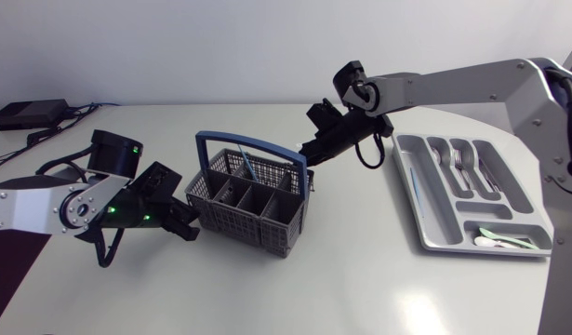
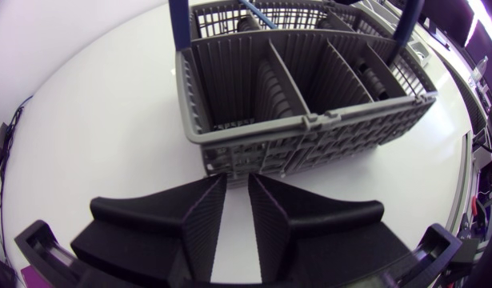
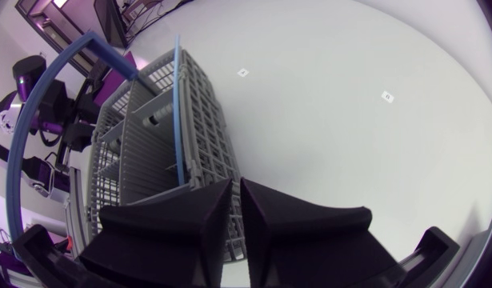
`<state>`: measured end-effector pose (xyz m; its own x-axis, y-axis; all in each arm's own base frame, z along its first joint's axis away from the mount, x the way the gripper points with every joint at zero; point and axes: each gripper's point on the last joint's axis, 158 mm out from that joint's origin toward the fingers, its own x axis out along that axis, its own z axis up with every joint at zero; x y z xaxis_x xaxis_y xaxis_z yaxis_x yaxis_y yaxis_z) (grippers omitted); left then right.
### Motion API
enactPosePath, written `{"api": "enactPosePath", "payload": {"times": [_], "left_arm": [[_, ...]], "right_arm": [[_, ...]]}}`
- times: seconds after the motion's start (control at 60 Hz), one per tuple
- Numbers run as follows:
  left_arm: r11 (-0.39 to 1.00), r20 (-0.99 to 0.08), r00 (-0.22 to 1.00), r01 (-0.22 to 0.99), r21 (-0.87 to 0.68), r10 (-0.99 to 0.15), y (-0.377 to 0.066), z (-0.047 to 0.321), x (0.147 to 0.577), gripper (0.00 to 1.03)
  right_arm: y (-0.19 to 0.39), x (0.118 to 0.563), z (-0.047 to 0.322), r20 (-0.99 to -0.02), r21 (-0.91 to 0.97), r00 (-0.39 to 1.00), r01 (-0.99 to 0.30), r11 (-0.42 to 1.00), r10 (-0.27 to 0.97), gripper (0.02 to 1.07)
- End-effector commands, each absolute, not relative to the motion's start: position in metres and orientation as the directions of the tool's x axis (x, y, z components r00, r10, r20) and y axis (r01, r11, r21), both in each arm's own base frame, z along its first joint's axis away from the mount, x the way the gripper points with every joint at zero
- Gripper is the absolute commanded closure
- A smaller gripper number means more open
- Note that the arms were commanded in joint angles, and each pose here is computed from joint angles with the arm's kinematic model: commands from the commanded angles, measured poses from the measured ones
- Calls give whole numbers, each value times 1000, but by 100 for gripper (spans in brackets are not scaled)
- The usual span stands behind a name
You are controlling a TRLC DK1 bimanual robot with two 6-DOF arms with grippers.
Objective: Unload the cutlery basket into the drawer organizer.
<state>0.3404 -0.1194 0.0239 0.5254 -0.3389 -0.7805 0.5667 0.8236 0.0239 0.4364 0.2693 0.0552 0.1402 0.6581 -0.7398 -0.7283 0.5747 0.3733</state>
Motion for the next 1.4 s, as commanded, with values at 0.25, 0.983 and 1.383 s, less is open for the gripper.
{"api": "enactPosePath", "payload": {"times": [0.25,0.983,1.383], "left_arm": [[820,-751,545,573,10,-372,-137,31,395,79],[831,-725,566,556,-15,-392,-109,51,419,50],[797,-621,647,601,59,-442,-124,108,355,44]], "right_arm": [[229,348,56,-772,407,53,-724,557,633,92],[225,340,97,-742,387,175,-677,627,647,54],[265,418,103,-683,508,196,-565,650,704,54]]}}
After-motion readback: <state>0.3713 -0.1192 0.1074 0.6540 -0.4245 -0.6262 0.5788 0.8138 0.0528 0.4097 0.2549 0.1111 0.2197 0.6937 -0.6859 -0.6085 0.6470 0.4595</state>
